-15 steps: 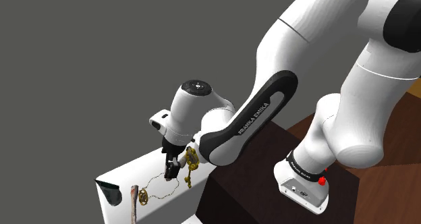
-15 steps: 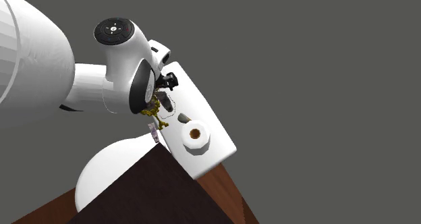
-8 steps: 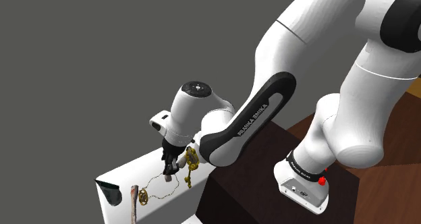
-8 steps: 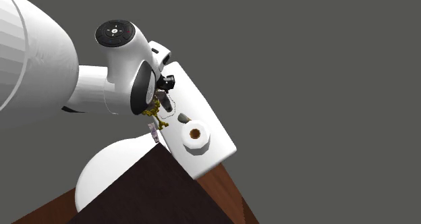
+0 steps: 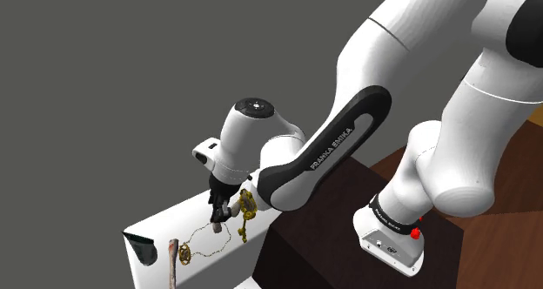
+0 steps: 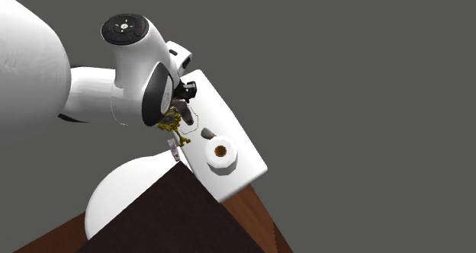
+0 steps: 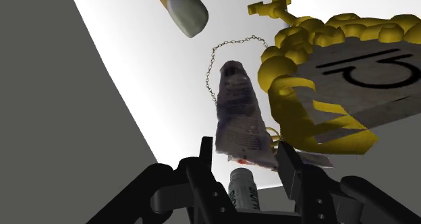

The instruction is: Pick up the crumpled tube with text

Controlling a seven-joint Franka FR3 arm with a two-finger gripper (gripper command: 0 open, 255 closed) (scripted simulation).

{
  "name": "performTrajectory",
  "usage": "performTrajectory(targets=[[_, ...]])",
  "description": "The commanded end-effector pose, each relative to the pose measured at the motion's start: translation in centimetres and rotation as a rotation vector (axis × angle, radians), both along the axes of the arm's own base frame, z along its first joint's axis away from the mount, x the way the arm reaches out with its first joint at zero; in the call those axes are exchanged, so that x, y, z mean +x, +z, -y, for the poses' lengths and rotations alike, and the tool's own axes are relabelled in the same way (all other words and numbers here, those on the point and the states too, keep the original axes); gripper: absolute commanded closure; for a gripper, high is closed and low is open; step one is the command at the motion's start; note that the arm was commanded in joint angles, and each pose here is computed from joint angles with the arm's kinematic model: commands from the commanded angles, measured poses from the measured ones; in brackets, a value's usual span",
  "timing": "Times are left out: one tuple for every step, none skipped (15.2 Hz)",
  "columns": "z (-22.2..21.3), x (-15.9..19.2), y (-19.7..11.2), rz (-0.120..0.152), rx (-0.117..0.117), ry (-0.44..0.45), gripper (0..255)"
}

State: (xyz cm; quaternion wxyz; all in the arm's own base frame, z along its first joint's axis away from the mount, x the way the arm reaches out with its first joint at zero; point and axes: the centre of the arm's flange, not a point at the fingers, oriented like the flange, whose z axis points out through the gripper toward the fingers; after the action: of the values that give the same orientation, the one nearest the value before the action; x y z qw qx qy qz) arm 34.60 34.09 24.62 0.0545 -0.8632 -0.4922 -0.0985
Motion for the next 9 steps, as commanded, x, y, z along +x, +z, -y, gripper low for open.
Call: performTrajectory(targets=[[0.0, 0.1, 1.0, 0.000, 0.000, 0.000, 255], [0.0, 0.1, 1.5, 0.000, 0.000, 0.000, 255], [0.0, 0.1, 2.0, 0.000, 0.000, 0.000, 255], [0.0, 0.1, 2.6, 0.000, 0.000, 0.000, 255], [0.0, 0.1, 3.1, 0.000, 0.000, 0.000, 255], [0.0, 0.1, 3.6, 0.000, 0.000, 0.000, 255], [0.0, 0.1, 4.2, 0.000, 0.000, 0.000, 255], [0.0, 0.1, 4.7, 0.000, 0.000, 0.000, 255], [0.0, 0.1, 5.2, 0.000, 0.000, 0.000, 255]])
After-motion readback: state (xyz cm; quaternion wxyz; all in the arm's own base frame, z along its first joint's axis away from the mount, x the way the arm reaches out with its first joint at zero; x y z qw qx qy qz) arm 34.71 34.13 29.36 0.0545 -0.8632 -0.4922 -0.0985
